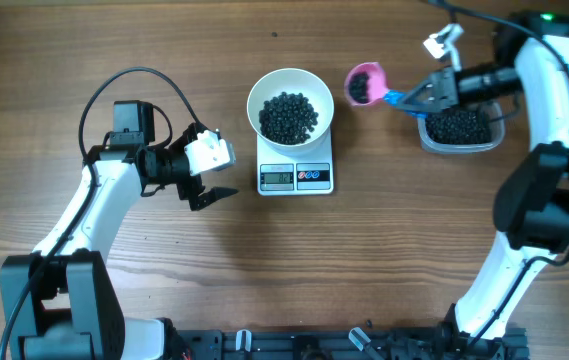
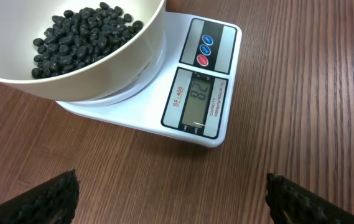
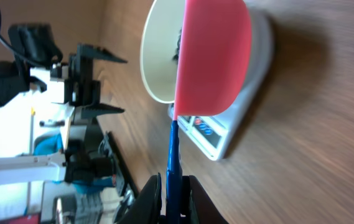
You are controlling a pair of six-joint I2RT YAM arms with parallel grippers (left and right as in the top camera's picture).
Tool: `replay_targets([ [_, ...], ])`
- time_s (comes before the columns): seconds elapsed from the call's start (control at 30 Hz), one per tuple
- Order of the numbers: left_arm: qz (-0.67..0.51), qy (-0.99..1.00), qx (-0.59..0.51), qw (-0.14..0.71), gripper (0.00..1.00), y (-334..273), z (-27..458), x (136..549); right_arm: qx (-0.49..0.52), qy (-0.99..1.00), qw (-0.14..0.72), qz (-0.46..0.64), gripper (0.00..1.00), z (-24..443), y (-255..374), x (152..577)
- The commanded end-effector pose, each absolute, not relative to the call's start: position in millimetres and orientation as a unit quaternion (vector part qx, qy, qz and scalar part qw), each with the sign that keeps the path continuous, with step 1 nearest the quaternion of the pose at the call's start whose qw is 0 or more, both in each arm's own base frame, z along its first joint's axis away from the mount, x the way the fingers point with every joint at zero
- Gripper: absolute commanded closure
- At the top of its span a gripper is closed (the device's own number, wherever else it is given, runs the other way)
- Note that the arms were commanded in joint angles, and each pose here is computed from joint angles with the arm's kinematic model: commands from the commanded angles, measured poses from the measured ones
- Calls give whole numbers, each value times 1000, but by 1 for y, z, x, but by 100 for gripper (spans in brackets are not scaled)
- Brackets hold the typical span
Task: Scoop item into bowl and weigh 150g on scale
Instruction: 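Carry the filled scoop over the white bowl and tip beans in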
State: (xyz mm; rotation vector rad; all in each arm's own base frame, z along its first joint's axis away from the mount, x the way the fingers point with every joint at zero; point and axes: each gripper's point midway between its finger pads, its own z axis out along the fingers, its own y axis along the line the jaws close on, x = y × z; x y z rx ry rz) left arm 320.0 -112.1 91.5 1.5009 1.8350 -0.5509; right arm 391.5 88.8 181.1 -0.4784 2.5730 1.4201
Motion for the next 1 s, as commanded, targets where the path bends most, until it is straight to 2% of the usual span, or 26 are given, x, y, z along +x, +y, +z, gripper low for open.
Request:
replay_targets([
  [0.0,-212,696,584,361,0,-113,99,319,-187,847,69,493,96,193,130,390],
  [0.17,-212,696,584,361,0,-113,99,319,-215,860,48,459,96,201,166,377],
  [0.3,-212,696,584,361,0,-113,99,319,-219,908,37,354,96,178,186,382],
  [0.43,-212,696,584,361,0,-113,99,319,-223,948,71,215,96,153,204,401],
  [0.53,-211,696,584,361,0,-113,99,319,-263,955,105,91,96,143,209,408],
  [0.73,-212,696,584,361,0,-113,99,319,-314,928,163,-119,96,152,213,413],
  [0.97,-212,696,584,361,0,-113,99,319,-329,911,231,-92,96,197,233,410],
])
